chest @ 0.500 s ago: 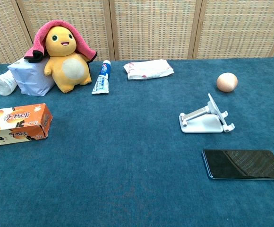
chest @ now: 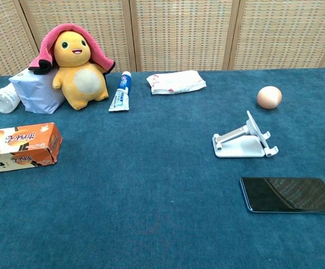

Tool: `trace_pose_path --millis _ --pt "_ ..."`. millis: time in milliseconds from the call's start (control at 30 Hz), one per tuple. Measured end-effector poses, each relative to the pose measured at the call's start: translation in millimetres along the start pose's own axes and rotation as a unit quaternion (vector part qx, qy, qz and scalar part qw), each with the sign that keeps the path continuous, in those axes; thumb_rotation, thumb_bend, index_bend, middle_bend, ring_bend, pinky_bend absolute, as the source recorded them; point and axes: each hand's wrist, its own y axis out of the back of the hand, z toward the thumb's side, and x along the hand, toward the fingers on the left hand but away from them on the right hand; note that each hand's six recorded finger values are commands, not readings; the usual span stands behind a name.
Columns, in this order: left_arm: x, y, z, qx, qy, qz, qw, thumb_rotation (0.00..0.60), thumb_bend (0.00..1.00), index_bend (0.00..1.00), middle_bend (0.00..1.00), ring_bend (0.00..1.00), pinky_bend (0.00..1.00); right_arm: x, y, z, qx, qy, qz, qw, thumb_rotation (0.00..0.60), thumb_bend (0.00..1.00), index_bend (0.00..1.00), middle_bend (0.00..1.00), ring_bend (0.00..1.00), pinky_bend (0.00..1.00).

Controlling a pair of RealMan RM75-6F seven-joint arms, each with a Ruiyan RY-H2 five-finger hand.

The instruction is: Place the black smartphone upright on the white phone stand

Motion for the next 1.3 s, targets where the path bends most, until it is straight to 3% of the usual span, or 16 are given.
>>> trace_pose_path --millis 100,267,467,767,1300 --pt "1 0 1 -0.002 0.001 0.000 1.0000 0.600 0.00 0.00 0.00 0.00 0.00 -14 -11 21 0.008 0.039 0.034 0.9986 0.600 0.00 0.12 0.16 0.07 0.15" --pt "2 1 -1 -0.004 0.005 0.000 1.0000 0.600 0.00 0.00 0.00 0.00 0.00 -39 -34 51 0.051 0.073 0.083 0.9926 0.600 0.00 0.17 0.24 0.18 0.24" --pt "5 1 -5 -0.008 0.010 -0.005 0.9999 0.600 0.00 0.00 0.00 0.00 0.00 -64 -60 86 0.091 0.089 0.100 0.9868 0.600 0.00 0.18 0.28 0.25 0.32" --pt "6 1 -8 -0.010 0.011 -0.009 0.9999 0.600 0.00 0.00 0.00 0.00 0.00 -81 -95 121 0.120 0.091 0.117 0.9816 0.600 0.00 0.18 0.29 0.26 0.34" --pt "6 -2 -7 -0.006 0.013 -0.013 0.9998 0.600 0.00 0.00 0.00 0.00 0.00 -79 -125 136 0.159 0.069 0.178 0.9688 0.600 0.00 0.18 0.28 0.26 0.34"
